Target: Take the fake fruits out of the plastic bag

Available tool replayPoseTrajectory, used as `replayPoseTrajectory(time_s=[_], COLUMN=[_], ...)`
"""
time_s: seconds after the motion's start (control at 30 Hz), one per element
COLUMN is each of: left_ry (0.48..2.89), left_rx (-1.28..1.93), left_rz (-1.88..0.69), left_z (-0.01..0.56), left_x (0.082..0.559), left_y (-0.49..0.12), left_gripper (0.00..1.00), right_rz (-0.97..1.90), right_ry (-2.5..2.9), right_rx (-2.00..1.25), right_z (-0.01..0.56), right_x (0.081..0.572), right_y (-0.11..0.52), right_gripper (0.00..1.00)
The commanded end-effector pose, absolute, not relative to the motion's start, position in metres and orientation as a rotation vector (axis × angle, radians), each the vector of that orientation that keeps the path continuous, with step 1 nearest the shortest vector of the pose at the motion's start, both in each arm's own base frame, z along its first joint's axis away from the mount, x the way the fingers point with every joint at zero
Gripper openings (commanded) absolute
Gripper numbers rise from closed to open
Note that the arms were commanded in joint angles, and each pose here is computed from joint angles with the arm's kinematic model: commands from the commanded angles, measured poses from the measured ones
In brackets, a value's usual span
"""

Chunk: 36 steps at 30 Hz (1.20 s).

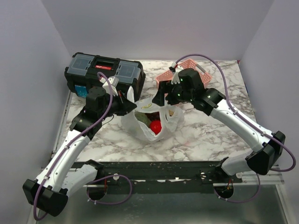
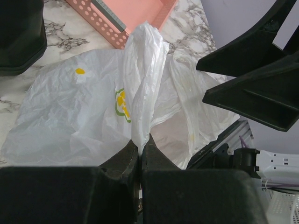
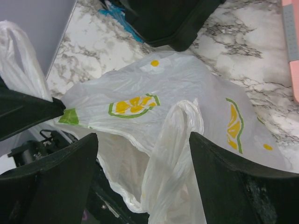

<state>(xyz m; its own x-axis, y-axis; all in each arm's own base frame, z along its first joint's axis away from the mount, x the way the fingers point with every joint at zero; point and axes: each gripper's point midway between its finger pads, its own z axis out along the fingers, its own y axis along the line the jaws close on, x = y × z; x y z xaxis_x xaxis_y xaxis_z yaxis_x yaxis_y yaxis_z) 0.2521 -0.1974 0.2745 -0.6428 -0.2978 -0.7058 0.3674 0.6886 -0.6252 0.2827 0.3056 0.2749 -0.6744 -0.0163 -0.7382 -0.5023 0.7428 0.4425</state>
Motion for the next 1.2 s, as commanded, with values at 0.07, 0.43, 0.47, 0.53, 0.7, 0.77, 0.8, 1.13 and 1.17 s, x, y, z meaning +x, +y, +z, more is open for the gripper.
replayPoseTrajectory(time_s=[0.07,0.43,0.47,0.53,0.7,0.77,0.8,1.13,1.17], left_ry=[2.027,2.076,2.080,2.081,2.076,2.062,2.049,2.018,2.013], left_rx=[0.084,0.079,0.073,0.053,-0.093,-0.156,-0.174,-0.241,-0.234], left_rz=[-1.026,-0.951,-0.943,-0.923,-0.863,-0.863,-0.875,-1.048,-1.062], left_z=[0.275,0.254,0.253,0.250,0.245,0.245,0.248,0.262,0.265], left_x=[0.251,0.266,0.267,0.271,0.280,0.283,0.285,0.294,0.294], left_y=[-0.202,-0.198,-0.197,-0.195,-0.178,-0.170,-0.168,-0.162,-0.162], left_gripper=[0.00,0.00,0.00,0.00,0.00,0.00,0.00,0.00,0.00], right_rz=[0.569,1.066,1.059,1.015,0.978,1.011,1.042,0.973,0.961], right_ry=[2.211,2.050,2.038,2.020,1.934,1.880,1.847,1.670,1.659], right_rx=[-0.295,-0.423,-0.409,-0.386,-0.342,-0.339,-0.352,-0.575,-0.611], right_z=[0.256,0.273,0.277,0.282,0.306,0.323,0.334,0.371,0.369], right_x=[0.301,0.269,0.269,0.271,0.267,0.263,0.258,0.236,0.231], right_y=[0.285,0.342,0.340,0.330,0.310,0.309,0.309,0.293,0.290], right_gripper=[0.81,0.24,0.14,0.01,0.01,0.01,0.01,0.01,0.01])
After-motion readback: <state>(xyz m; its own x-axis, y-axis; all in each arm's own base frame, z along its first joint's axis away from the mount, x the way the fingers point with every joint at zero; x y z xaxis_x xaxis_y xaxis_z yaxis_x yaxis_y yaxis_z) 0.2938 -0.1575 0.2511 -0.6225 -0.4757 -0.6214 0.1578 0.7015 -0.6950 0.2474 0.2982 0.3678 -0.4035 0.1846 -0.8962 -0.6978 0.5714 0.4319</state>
